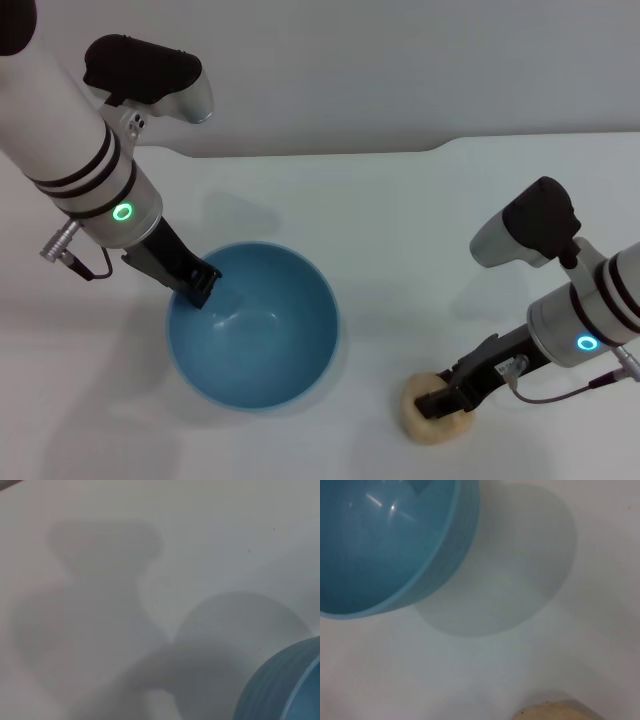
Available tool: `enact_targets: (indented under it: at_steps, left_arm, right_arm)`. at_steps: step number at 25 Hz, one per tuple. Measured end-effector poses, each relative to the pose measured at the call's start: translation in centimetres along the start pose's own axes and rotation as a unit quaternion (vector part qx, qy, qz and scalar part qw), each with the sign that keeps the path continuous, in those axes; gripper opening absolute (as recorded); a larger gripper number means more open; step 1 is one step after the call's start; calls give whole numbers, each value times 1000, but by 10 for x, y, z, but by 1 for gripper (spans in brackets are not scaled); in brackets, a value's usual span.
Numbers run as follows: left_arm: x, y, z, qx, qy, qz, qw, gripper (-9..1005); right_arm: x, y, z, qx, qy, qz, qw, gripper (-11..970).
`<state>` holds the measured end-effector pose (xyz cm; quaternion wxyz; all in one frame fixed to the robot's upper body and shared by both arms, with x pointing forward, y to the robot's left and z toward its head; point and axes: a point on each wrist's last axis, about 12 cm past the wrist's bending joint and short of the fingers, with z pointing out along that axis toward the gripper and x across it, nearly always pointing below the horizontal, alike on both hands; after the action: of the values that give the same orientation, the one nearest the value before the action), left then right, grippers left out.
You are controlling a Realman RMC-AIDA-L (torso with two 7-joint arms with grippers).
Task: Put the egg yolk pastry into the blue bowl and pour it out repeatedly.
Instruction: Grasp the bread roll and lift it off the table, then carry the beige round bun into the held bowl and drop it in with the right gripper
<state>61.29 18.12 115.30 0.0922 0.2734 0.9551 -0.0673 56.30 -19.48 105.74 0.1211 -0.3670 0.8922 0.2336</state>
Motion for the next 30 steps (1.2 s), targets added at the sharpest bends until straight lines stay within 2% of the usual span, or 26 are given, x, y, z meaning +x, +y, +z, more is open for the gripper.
enact_targets:
  at_steps: [5,10,12,22,25,27,30]
  left_arm:
    - [-2,-1,-1,-1,-1,5,1000,31]
    - [-4,-4,-1,-7,2,19,1000,30]
    - [-6,-6,-2,-11,3,26,1000,31]
    - [-9,-16,-1,-22,26,57,998,30]
    - [-11,-22,0,-29,35,73,996,30]
    - [-13,-30,3,-31,45,89,995,30]
    - [-14,-38,6,-30,52,101,993,30]
  right_arm:
    - [1,-1,-1,-2,-1,4,1000,425]
    - [-1,3,-6,-15,-1,-3,1000,310]
    - [-1,3,-9,-14,-9,-4,1000,294]
    - [8,-2,-44,-48,-58,-10,997,223]
    - [12,0,-55,-77,-85,-31,993,202]
    - [13,6,-68,-119,-133,-65,982,184]
    - [11,10,-74,-136,-163,-84,974,160]
